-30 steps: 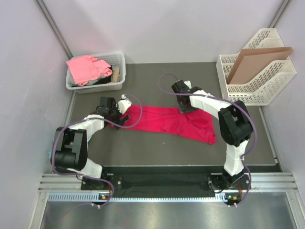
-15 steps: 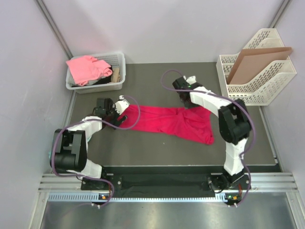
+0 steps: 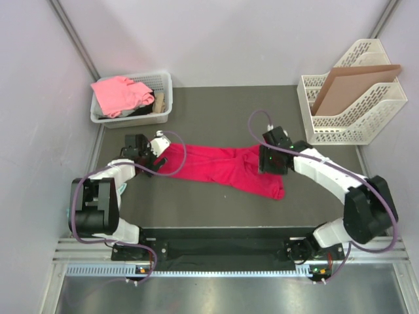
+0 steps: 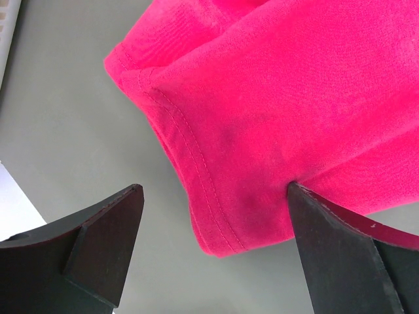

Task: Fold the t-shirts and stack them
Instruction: Fold the other side of the tshirt into a rectangle

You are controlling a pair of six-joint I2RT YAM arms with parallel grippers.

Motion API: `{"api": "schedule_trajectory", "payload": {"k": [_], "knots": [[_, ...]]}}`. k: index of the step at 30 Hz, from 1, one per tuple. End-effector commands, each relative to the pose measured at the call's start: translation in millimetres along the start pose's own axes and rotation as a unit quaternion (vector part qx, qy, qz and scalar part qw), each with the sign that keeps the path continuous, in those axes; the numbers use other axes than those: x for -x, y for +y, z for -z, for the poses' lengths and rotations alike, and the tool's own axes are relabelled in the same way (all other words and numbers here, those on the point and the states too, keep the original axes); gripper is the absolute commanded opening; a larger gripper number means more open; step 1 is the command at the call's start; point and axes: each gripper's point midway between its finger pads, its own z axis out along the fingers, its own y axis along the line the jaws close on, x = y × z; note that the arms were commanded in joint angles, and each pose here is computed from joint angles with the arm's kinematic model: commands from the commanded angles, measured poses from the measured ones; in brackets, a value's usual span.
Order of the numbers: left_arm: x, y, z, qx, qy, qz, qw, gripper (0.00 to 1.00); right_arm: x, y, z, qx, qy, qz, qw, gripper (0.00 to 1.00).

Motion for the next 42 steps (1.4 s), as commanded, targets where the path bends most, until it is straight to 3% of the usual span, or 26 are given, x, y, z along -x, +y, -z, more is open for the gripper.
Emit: {"api": "schedule_trajectory", "payload": {"k": [1, 13, 26, 36, 37, 42], "knots": [[-77.7, -43.5, 13.9, -0.073, 0.145, -0.003, 0.987, 0.96, -21.9, 51.8, -17.4, 0.133, 0.05, -0.022, 0.99, 0.54], [-79.7, -43.9, 15.7, -0.076, 0.152, -0.003, 0.985, 0.96, 21.2, 40.2, -60.6, 0.074, 0.041, -0.016, 0.996, 0.49], [-89.9, -48.3, 14.5, -0.073, 0.161, -0.014, 0.984, 0.96, 36.0, 9.8, -86.2, 0.023, 0.052, -0.014, 0.998, 0.46], [-96.8, -54.7, 21.9, -0.078, 0.167, -0.02, 0.983, 0.96, 105.6, -24.8, -107.7, -0.061, 0.002, -0.012, 0.998, 0.42], [-95.7, -54.8, 23.3, -0.077, 0.165, -0.021, 0.983, 0.96, 108.2, -26.2, -110.8, -0.064, 0.005, -0.013, 0.998, 0.43], [-102.4, -60.2, 29.0, -0.078, 0.171, -0.024, 0.982, 0.96, 132.8, -19.3, -98.7, -0.054, -0.014, -0.021, 0.998, 0.66]]}}
